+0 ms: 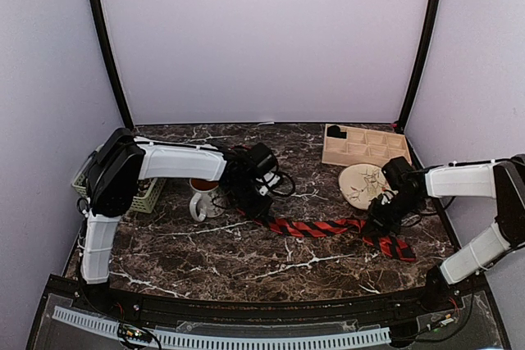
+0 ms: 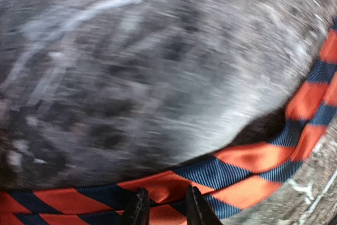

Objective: Roll the ties
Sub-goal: Adjust the tie at the center of the board, then pick up the tie from the center of the board.

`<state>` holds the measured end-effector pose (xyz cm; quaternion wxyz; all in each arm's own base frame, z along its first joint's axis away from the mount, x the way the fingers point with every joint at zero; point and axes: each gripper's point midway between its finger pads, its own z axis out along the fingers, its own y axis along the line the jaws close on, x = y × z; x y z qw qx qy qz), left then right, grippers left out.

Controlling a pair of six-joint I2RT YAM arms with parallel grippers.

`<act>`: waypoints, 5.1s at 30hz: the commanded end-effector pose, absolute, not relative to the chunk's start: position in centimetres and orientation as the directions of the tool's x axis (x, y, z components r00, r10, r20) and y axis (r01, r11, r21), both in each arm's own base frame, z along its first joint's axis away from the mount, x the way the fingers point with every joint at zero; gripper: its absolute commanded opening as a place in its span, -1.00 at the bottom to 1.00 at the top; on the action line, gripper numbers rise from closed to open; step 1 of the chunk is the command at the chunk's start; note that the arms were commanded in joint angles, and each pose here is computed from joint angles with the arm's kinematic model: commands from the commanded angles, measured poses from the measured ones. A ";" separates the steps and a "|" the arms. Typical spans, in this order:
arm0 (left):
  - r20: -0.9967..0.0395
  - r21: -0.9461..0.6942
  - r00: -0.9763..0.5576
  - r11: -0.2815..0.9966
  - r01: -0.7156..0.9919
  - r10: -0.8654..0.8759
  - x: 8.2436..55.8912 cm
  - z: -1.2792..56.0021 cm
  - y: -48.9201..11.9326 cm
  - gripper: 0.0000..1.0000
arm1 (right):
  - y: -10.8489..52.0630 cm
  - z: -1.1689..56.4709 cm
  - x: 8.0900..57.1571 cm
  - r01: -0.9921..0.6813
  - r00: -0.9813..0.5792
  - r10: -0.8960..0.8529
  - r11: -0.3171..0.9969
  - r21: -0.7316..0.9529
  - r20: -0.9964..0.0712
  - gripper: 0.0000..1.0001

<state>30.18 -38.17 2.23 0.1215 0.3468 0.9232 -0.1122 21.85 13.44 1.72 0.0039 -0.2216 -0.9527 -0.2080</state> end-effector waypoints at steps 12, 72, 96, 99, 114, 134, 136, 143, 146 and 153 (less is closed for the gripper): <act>-0.171 -0.390 -0.689 0.594 0.704 0.704 19.4 4.3 -42.8 -0.31 | 5.1 5.8 25.6 0.393 -0.876 0.456 0.864 0.316 -0.158 -0.28; -0.329 -0.233 -0.636 0.712 -0.662 -0.698 49.3 4.2 -12.8 -0.73 | 13.8 13.0 29.5 0.113 -0.911 0.313 0.815 0.568 -0.267 0.12; -0.436 -0.308 -0.586 0.725 -0.617 -0.683 49.6 11.6 -11.9 0.02 | 13.8 14.0 28.8 0.105 -0.896 0.336 0.794 0.599 -0.289 0.07; -0.402 -0.276 -0.577 0.695 -0.664 -0.711 49.3 9.9 -11.7 0.01 | 13.8 13.8 28.8 0.112 -0.897 0.339 0.795 0.597 -0.284 0.06; -0.345 -0.190 -0.556 0.637 -0.747 -0.756 50.8 3.9 -12.1 0.22 | 13.6 13.6 29.0 0.134 -0.896 0.352 0.796 0.591 -0.271 0.05; -0.707 -0.325 -0.427 0.795 -0.512 -0.564 55.9 26.4 -10.5 -1.00 | 14.0 15.2 29.1 0.088 -0.886 0.345 0.781 0.618 -0.311 0.01; -0.783 -0.325 -0.376 0.841 -0.432 -0.496 56.1 31.5 -10.3 -1.00 | 14.1 15.4 29.1 0.080 -0.883 0.346 0.777 0.625 -0.316 0.01; -0.930 -0.354 -0.158 0.924 0.143 -0.332 53.7 47.9 -15.6 -1.00 | 14.5 17.4 28.7 0.018 -0.864 0.346 0.749 0.663 -0.366 0.00; -0.941 -0.328 -0.068 0.843 0.426 -0.331 50.7 53.1 -19.7 -1.00 | 14.8 19.1 28.8 -0.027 -0.845 0.348 0.731 0.682 -0.407 0.00; -0.962 -0.210 -0.058 0.582 0.786 -0.269 43.1 56.4 -31.0 -1.00 | 15.8 25.1 29.1 -0.174 -0.774 0.372 0.653 0.737 -0.512 0.04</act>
